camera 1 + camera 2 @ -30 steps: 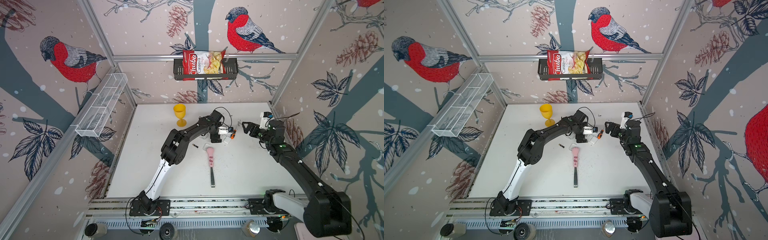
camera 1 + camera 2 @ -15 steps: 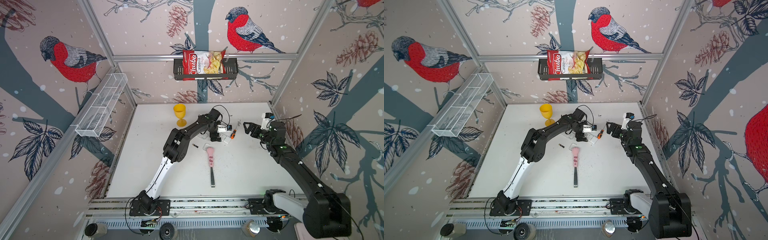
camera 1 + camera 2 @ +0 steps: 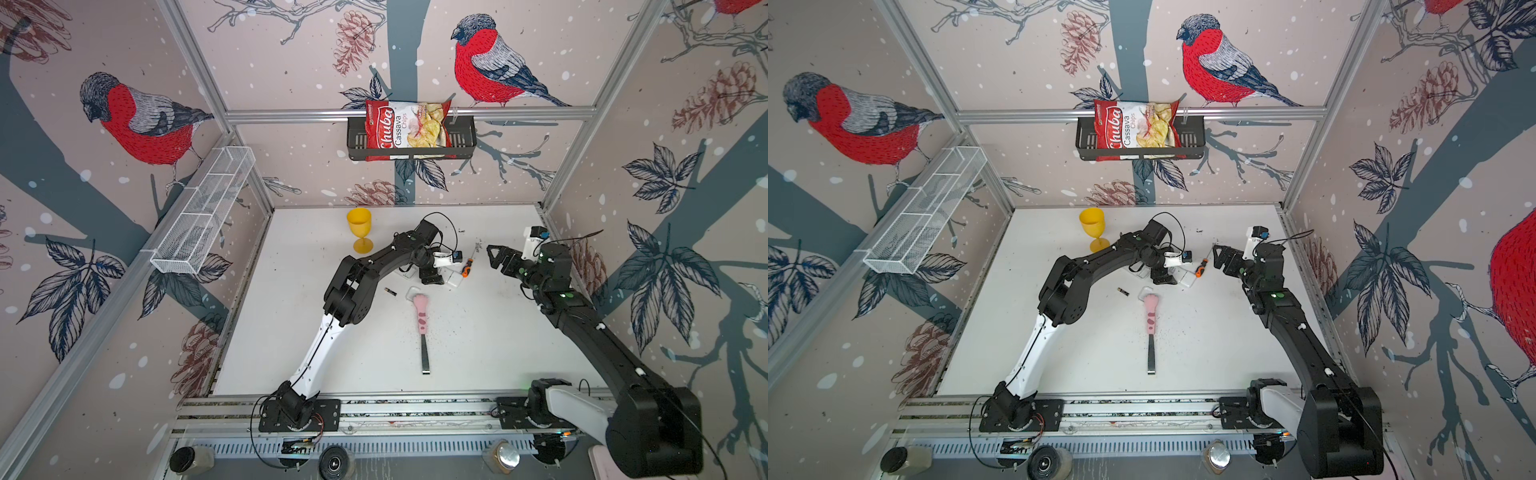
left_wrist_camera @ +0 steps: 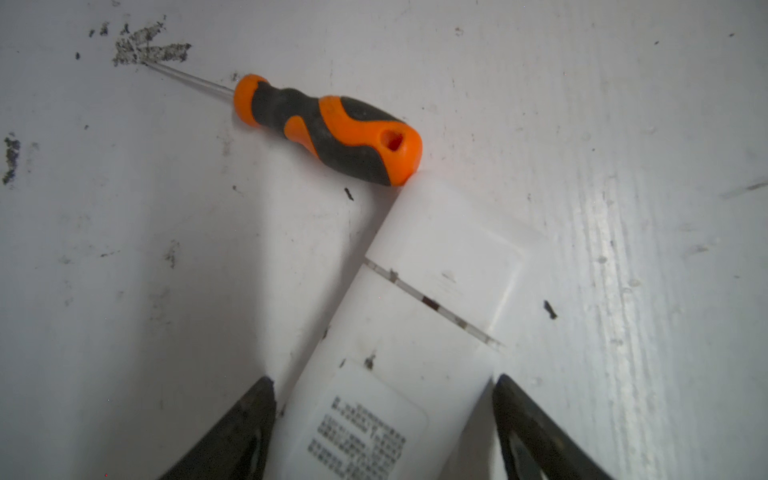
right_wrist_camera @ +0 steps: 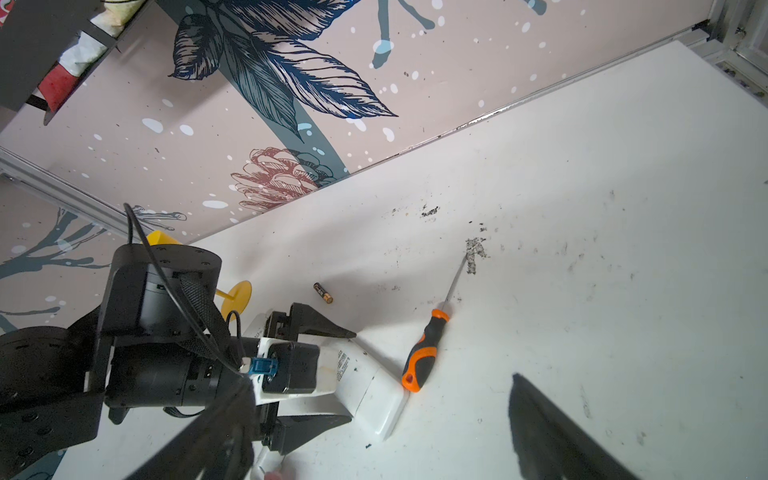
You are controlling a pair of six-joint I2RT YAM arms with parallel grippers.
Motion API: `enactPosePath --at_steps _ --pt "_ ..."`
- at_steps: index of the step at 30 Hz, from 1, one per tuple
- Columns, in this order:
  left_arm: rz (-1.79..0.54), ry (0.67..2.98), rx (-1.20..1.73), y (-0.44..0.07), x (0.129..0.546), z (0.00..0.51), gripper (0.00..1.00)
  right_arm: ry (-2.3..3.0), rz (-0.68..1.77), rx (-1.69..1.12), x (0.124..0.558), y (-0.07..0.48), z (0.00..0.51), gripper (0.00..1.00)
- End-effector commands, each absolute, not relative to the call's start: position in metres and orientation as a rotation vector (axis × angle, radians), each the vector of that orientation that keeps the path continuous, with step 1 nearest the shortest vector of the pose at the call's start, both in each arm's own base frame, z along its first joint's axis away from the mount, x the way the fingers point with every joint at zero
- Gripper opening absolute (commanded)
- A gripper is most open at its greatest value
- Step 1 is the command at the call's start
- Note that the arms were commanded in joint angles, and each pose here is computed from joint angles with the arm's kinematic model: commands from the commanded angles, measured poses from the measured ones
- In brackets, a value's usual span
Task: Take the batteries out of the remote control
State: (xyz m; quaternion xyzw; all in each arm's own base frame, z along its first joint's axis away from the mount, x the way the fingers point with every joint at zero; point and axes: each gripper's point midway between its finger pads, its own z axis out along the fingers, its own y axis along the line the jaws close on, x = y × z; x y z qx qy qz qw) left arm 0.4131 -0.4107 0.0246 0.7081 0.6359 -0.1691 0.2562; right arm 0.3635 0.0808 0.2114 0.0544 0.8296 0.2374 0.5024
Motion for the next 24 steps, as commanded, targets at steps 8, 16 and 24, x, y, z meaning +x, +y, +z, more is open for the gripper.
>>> enactPosePath --at_steps 8,16,24 --pt "-0.410 1.935 2.030 -0.364 0.381 -0.009 0.76 1.942 0.624 0.120 0.366 0.087 0.226 0.94" --pt "-0.411 1.966 2.022 -0.363 0.384 -0.015 0.82 1.936 0.627 0.113 0.365 0.089 0.227 0.94" --pt "-0.405 1.982 2.004 -0.369 0.389 -0.014 0.81 1.934 0.627 0.113 0.364 0.088 0.228 0.94"
